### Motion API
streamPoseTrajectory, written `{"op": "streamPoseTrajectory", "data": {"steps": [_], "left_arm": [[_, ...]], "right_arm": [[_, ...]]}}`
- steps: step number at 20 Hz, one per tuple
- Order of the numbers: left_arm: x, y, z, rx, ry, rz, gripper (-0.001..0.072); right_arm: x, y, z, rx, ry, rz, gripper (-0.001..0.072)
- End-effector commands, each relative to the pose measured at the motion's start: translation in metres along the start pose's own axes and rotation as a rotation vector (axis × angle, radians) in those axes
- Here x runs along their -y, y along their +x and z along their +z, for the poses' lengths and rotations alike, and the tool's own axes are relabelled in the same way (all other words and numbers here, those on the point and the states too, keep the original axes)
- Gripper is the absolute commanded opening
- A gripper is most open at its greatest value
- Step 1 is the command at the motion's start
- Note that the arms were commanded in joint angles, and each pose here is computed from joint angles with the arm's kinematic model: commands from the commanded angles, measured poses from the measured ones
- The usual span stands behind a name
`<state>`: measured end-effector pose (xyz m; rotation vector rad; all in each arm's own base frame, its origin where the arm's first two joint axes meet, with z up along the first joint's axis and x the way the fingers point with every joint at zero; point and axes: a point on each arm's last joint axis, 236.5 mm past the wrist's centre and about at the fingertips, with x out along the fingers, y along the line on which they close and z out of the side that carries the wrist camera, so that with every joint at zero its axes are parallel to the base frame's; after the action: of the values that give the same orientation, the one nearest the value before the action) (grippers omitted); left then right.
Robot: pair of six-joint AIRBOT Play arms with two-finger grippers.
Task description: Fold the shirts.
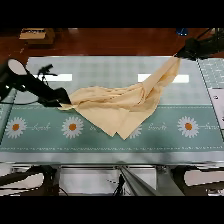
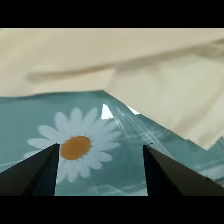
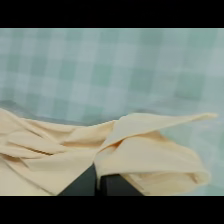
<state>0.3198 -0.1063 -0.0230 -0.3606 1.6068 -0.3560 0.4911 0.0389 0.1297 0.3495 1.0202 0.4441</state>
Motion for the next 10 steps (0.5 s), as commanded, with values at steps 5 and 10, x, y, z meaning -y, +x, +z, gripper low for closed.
{"op": "streamPoseTrajectory", "data": {"steps": [5, 10], "left_arm": [[0.072, 0.106, -0.088, -0.183, -0.025, -0.194, 0.0626], [0.101, 0.118, -0.061, -0.050, -0.062, -0.262, 0.0625]], "right_arm": [[-0.002, 0.000, -0.007, -0.031, -0.002, 0.008, 0.0030], [-0.002, 0.000, -0.006, -0.026, -0.002, 0.007, 0.0030]]}}
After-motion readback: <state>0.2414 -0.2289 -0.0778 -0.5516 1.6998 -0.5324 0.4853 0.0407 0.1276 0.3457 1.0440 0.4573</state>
